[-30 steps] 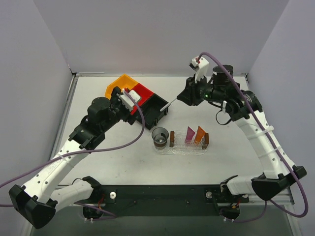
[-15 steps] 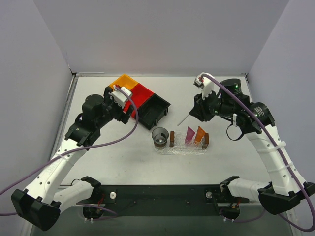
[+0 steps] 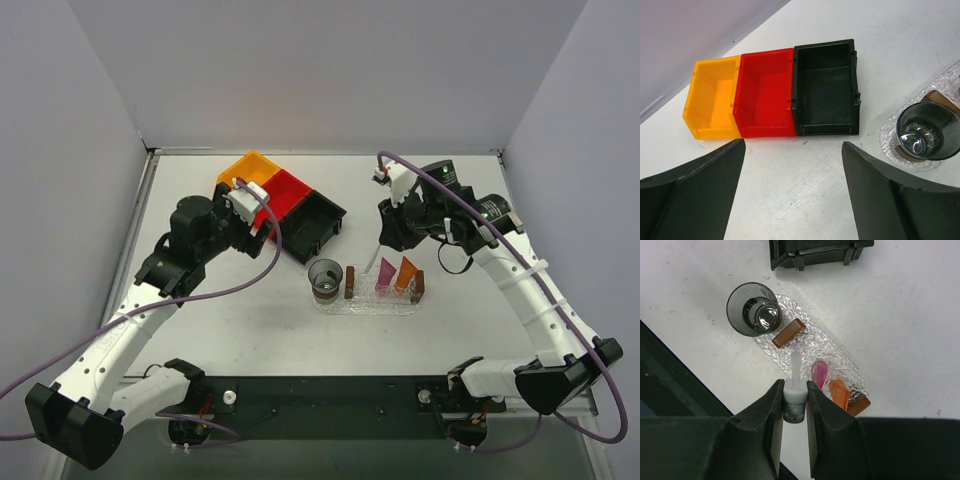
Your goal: Prepare toiletry sets of a toothbrush and toothpaste on the tray
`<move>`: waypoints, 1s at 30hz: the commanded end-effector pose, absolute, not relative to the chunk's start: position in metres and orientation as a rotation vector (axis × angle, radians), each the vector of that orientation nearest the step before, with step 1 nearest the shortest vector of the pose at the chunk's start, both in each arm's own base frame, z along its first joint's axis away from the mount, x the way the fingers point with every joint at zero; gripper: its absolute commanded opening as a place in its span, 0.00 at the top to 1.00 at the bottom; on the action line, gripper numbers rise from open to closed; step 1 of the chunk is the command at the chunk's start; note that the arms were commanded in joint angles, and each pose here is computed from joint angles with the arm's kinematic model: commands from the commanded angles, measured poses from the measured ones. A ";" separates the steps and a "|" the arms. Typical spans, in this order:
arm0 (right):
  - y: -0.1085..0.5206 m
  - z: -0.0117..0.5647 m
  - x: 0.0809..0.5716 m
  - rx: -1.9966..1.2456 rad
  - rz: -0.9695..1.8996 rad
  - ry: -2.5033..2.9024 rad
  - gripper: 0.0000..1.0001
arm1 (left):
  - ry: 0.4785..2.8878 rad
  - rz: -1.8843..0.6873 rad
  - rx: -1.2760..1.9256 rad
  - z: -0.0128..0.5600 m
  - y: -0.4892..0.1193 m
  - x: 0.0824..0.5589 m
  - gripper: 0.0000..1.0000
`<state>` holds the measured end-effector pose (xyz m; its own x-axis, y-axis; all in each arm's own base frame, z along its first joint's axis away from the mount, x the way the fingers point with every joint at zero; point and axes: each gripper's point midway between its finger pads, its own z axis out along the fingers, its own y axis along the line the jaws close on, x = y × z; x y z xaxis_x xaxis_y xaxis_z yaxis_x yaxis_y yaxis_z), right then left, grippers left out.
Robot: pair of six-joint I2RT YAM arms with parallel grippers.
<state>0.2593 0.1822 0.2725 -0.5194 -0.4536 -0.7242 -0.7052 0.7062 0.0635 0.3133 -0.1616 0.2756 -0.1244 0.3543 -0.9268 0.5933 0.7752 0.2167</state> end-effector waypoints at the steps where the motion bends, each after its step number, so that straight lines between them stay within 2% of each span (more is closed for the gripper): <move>1: 0.185 0.262 0.261 -0.909 0.436 2.240 1.00 | 1.721 -0.242 0.744 0.277 -0.159 0.313 0.12; 30: 0.198 0.219 0.273 -1.037 0.318 2.290 1.00 | 1.716 -0.240 0.753 0.273 -0.155 0.311 0.11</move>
<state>0.2713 0.1983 0.2255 -0.5349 -0.5738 -0.6202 -0.7377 0.6750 0.0117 0.3114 -0.1546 0.2579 -0.1525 0.3731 -0.9152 0.5958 0.7735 0.2160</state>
